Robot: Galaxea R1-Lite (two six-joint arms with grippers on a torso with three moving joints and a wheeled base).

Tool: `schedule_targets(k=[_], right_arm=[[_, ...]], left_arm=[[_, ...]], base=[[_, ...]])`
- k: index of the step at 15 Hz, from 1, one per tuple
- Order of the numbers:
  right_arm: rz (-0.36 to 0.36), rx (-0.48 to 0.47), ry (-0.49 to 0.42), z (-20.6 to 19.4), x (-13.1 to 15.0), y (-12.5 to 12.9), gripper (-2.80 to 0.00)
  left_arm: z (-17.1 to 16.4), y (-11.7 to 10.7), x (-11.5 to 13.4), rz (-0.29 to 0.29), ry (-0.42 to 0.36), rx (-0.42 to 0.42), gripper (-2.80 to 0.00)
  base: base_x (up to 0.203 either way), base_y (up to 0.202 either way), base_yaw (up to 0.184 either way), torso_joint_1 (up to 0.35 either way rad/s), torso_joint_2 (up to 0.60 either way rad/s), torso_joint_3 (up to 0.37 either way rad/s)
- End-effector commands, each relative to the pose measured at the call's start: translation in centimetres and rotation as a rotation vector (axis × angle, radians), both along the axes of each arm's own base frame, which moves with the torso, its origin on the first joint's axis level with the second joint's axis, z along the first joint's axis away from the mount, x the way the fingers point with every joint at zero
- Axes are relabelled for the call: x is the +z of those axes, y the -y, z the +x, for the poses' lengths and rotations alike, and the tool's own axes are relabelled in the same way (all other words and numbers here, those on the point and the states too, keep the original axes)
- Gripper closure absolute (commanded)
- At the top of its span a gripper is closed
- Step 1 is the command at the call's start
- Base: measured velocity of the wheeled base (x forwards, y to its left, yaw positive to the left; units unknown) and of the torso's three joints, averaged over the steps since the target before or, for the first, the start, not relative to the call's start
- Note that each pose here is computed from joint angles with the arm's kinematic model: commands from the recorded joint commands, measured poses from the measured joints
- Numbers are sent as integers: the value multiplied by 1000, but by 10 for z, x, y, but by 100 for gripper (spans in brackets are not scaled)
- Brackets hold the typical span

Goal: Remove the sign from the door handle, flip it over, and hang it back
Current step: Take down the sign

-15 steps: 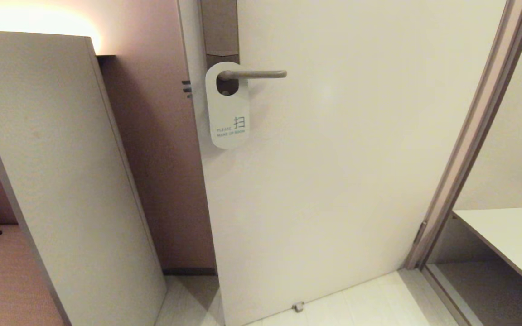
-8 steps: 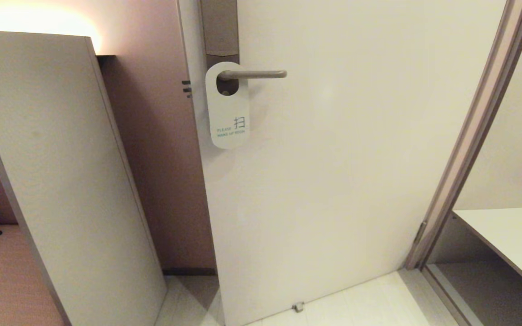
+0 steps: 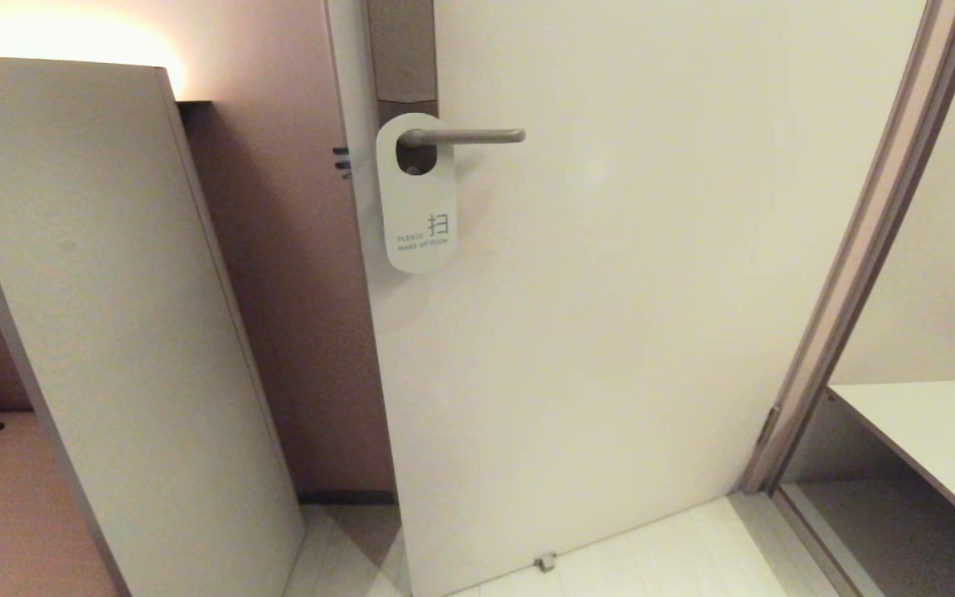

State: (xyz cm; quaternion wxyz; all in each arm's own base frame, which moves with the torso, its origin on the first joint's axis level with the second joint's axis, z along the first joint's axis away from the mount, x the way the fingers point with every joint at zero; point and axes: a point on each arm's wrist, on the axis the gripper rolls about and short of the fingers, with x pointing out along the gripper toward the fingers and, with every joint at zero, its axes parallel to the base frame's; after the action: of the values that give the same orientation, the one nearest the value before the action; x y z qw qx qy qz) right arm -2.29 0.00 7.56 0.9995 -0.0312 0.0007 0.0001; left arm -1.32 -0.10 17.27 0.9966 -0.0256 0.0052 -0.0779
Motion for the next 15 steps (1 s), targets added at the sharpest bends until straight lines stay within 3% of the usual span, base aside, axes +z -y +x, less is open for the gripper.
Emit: schedule_targets(k=[1,4,11,13,15], right_arm=[[-1,1,0,0,0,0,0],[-1,1,-1,0,0,0,0],[-1,1,0,0,0,0,0],[-1,1,0,0,0,0,0],[-1,0,0,0,0,0,0]], left_arm=[[28,3,23,-2,-99,-49,0],[60,9,49,-8,-149,-109,0],[167,31,89,-23,-127,-176,0],[188,34,100,-34,-121,-307,0],[207,35,106,-37,-122,-387,0]], base=[[0,0,0,0,0,0],[0,0,0,0,0,0],[0,0,0,0,0,0],[0,0,0,0,0,0],[0,0,0,0,0,0]])
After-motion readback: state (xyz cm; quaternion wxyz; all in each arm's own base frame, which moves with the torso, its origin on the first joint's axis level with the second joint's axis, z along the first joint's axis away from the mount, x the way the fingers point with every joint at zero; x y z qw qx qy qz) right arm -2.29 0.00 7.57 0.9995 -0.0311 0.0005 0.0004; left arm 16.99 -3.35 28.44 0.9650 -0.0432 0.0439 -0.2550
